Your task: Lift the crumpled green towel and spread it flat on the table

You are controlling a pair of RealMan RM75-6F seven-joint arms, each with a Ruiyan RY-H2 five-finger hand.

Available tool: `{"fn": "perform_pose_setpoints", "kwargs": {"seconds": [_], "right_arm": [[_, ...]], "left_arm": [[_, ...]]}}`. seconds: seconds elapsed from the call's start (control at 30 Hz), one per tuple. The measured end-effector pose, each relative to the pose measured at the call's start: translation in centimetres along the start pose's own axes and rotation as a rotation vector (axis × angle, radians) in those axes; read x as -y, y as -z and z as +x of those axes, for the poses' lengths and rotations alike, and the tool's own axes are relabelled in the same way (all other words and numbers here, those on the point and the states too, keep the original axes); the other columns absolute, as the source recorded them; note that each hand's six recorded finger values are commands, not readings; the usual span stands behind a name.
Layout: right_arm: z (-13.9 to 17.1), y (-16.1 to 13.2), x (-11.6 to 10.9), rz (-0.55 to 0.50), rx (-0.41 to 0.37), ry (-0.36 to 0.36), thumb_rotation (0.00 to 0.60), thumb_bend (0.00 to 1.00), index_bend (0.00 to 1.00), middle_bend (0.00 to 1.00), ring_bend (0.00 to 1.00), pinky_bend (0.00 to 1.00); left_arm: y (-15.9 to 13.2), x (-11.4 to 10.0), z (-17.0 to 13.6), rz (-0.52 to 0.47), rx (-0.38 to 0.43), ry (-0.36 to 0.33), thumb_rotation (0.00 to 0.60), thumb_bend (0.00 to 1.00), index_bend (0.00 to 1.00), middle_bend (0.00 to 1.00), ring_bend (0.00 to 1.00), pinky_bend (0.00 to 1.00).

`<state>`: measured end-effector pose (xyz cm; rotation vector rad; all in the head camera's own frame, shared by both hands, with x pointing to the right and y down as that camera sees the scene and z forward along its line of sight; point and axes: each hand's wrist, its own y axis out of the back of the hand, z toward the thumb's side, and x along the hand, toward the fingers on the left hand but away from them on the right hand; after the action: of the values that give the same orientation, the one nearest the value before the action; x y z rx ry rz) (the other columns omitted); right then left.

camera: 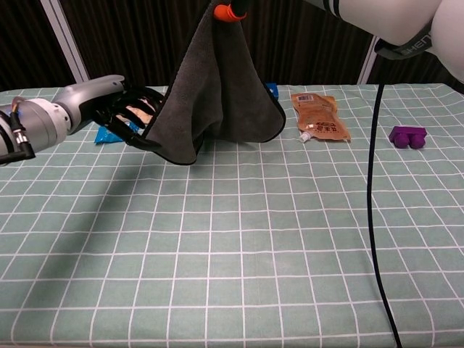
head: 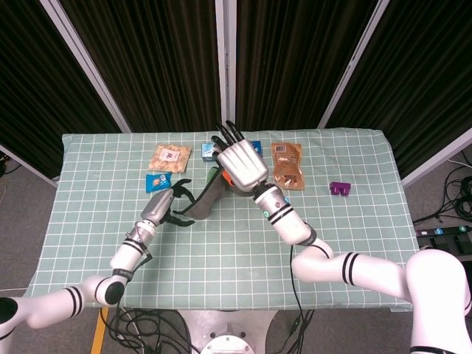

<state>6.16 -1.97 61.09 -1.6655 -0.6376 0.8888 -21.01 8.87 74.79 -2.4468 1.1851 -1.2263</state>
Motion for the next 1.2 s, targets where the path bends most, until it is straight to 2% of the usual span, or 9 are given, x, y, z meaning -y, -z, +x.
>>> {"fn": "perform_pose_setpoints", "kwargs": {"seconds": [0.13, 0.33, 0.57, 0.67, 0.87, 1.03, 1.2], "right_arm": [[0.2, 0.1, 0.1, 0.002, -0.002, -0.001, 0.595, 0.33, 0.65, 0.22, 0.0, 0.0], [0.5, 0.4, 0.2, -0.003, 0.0, -0.003, 0.597, 0.33, 0.65, 0.22, 0.0, 0.0], [1.6, 1.3, 0.3, -0.018, 0.007, -0.007, 0.584, 0.33, 0.65, 0.22, 0.0, 0.0], [2.6, 1.8, 0.2, -0.03, 0.006, -0.004, 0.58, 0.33, 0.65, 0.22, 0.0, 0.0], [4.3, 3.5, -0.6, -0.048, 0.019, 0.011, 0.583, 0.33, 0.65, 0.22, 0.0, 0.0], [3.9, 4.6, -0.7, -0.047, 0.041, 0.015, 0.578, 0.33, 0.65, 0.22, 0.0, 0.0], [2.8, 6.1, -0.9, -0.075, 0.079, 0.034, 0.582, 0.33, 0.65, 0.22, 0.0, 0.0]], "left_arm": [[-0.2, 0.1, 0.3, -0.015, 0.005, -0.025, 0.6, 0.35, 0.65, 0.28, 0.21, 0.29], [-0.2, 0.2, 0.2, -0.002, 0.012, -0.033, 0.6, 0.45, 0.75, 0.35, 0.22, 0.29], [-0.3, -0.4, -0.7, 0.018, 0.028, -0.036, 0.6, 0.48, 0.79, 0.38, 0.23, 0.29], [-0.5, -1.3, -1.5, 0.033, 0.041, -0.04, 0.6, 0.48, 0.79, 0.38, 0.23, 0.29], [-1.9, -4.4, -2.6, 0.109, 0.081, -0.065, 0.6, 0.47, 0.79, 0.38, 0.23, 0.29], [-3.8, -7.2, -1.8, 0.191, 0.111, -0.128, 0.6, 0.47, 0.79, 0.38, 0.23, 0.29], [-4.5, -9.8, -0.2, 0.274, 0.107, -0.21, 0.6, 0.47, 0.79, 0.38, 0.23, 0.29]]}}
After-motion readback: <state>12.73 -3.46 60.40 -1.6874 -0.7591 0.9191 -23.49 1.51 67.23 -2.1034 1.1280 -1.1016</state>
